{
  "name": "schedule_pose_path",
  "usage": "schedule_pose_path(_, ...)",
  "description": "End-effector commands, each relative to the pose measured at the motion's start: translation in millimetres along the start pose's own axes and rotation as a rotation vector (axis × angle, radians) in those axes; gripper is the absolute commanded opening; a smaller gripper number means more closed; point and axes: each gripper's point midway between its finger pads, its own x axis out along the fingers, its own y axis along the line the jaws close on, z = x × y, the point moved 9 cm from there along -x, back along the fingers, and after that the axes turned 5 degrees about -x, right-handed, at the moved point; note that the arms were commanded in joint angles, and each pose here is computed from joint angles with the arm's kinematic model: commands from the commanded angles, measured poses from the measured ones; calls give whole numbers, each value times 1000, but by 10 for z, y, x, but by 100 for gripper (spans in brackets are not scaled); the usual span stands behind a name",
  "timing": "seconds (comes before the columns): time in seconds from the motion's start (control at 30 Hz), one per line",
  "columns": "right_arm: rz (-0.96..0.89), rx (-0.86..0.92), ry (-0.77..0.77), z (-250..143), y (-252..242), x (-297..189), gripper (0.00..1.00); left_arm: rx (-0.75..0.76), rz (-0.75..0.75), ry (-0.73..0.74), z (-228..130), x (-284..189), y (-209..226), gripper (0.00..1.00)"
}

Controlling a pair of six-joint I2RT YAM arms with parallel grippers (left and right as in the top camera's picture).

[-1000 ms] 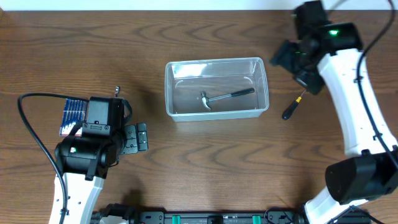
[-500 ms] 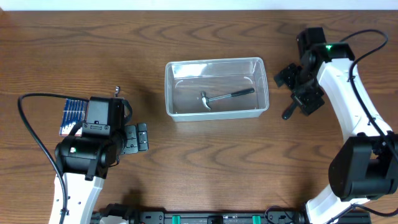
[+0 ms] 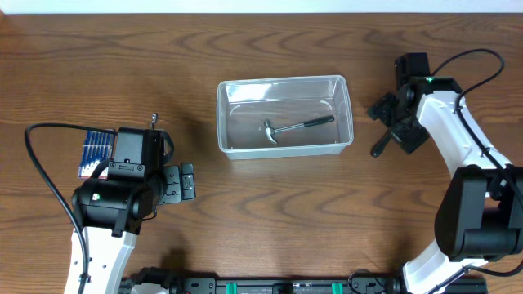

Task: Pack container
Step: 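Move the right gripper over the black-and-yellow screwdriver, then lower the right gripper and close it on the screwdriver handle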

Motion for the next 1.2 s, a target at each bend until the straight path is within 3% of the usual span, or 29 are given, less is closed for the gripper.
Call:
schedule_pose_path(0.0, -49, -31, -25, 70, -69, 101, 88, 16, -6, -18, 28, -57, -12, 98)
schedule_pose_path(0.43, -102, -58, 55, 75, -65, 639, 90, -3, -6, -18, 28, -57, -12, 98)
schedule_pose_path(0.93, -66, -89, 116, 22, -12, 872, 91, -3, -6, -18, 28, -57, -12, 98)
schedule_pose_path(1.17, -70, -89, 177, -50, -22, 1022, 86, -3, -6, -18, 28, -57, -12, 98)
